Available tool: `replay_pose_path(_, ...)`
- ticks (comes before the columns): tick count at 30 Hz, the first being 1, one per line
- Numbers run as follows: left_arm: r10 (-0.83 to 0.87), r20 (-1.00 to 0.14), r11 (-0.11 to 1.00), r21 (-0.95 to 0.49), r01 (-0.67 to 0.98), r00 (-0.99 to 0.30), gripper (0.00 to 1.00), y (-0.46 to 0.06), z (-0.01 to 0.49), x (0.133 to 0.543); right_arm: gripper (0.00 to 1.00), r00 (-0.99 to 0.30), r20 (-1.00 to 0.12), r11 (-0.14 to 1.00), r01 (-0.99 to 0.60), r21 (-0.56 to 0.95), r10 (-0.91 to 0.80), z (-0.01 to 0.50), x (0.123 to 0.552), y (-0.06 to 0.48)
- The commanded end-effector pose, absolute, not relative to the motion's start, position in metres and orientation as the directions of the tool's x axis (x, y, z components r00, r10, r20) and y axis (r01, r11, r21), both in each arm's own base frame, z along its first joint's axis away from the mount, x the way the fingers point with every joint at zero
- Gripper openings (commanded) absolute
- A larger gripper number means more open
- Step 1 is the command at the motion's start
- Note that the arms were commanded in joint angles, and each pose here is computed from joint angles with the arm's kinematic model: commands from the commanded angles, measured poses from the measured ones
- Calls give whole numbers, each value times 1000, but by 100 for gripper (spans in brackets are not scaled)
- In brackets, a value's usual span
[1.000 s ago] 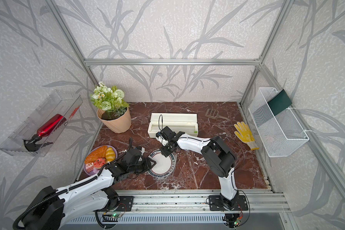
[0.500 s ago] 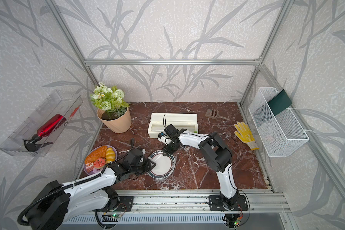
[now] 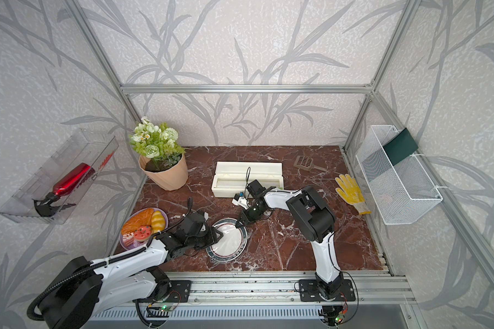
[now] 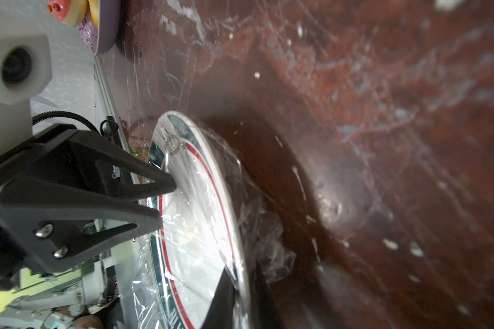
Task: Wrap the plate with plastic wrap
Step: Pick up the plate at the center of the board.
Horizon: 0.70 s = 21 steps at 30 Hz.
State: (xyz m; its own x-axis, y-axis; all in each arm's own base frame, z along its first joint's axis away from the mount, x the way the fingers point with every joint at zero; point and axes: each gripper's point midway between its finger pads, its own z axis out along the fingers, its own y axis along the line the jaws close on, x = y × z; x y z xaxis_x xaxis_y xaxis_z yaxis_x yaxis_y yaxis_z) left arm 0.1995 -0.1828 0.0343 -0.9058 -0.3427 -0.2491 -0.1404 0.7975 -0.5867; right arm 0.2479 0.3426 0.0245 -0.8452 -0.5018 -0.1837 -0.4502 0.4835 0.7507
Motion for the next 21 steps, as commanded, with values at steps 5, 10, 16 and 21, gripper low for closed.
replay_pose_path(5,-373,-361,793,-603,-90,-855,41,-171,103,206,3,-893,-282,516,-435,738,-351,57,267,328)
replay_pose_path(10,-429,-353,752,-650,-111,-832,47,-166,141,201,3,-908,-371,553,-413,724,-194,75,279,317)
replay_pose_path(16,-524,-193,641,-731,-235,-830,45,-178,115,197,2,-896,-444,535,-384,752,-19,97,285,310)
replay_pose_path(21,-541,-101,637,-697,-329,-835,43,-178,77,188,1,-903,-428,551,-343,761,29,95,283,304)
